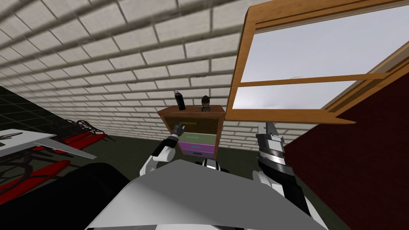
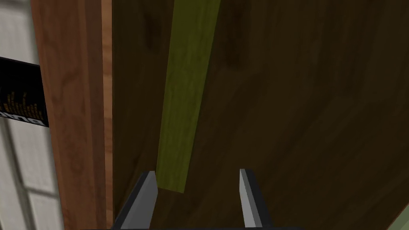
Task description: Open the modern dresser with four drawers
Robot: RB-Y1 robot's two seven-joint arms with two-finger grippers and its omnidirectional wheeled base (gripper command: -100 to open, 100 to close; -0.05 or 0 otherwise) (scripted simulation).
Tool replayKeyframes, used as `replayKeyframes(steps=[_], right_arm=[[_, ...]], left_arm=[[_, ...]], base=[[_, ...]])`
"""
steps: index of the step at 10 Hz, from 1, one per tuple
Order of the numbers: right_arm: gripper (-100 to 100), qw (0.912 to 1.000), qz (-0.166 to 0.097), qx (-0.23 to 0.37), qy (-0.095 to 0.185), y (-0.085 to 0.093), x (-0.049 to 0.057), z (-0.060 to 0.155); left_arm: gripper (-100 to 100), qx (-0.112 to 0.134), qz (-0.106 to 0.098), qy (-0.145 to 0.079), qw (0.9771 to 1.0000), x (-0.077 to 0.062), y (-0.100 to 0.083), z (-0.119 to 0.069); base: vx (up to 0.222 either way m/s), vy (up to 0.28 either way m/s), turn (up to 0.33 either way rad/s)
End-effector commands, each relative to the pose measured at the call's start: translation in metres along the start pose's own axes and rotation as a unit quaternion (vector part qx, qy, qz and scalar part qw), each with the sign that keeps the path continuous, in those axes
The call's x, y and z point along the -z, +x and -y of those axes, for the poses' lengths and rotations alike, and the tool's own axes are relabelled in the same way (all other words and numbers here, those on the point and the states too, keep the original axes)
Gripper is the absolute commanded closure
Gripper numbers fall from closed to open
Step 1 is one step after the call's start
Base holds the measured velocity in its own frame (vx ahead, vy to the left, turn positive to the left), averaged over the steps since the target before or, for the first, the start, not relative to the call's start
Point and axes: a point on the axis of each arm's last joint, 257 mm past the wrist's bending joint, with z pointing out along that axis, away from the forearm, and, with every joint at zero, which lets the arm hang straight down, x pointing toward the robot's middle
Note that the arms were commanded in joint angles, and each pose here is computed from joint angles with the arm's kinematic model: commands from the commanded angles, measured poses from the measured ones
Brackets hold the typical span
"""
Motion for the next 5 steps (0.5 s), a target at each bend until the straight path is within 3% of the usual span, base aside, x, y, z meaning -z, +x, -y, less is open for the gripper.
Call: replayKeyframes(steps=[1, 3, 4, 5], right_arm=[[0, 1.0, 0.0, 0.0, 0.0, 0.0, -0.0001, -0.0001], [0, 1.0, 0.0, 0.0, 0.0, 0.0001, -0.0001, -0.0001], [0, 1.0, 0.0, 0.0, 0.0, 0.0001, -0.0001, -0.0001], [0, 1.0, 0.0, 0.0, 0.0, 0.0, -0.0001, 0.0]], left_arm=[[100, 0.0, -0.004, 0.001, 1.0, 0.0044, 0.0034, 0.0037], [100, 0.0, -0.007, 0.001, 1.0, 0.0079, 0.0062, 0.0066], [100, 0.0, -0.006, 0.001, 1.0, 0.0065, 0.0056, 0.0059], [-100, 0.0, -0.006, -0.004, 1.0, 0.0075, 0.0052, 0.0078]], base=[[-0.198, -0.03, 0.025], [-0.193, -0.024, 0.028], [-0.087, 0.002, 0.004], [0.073, -0.026, -0.009]])
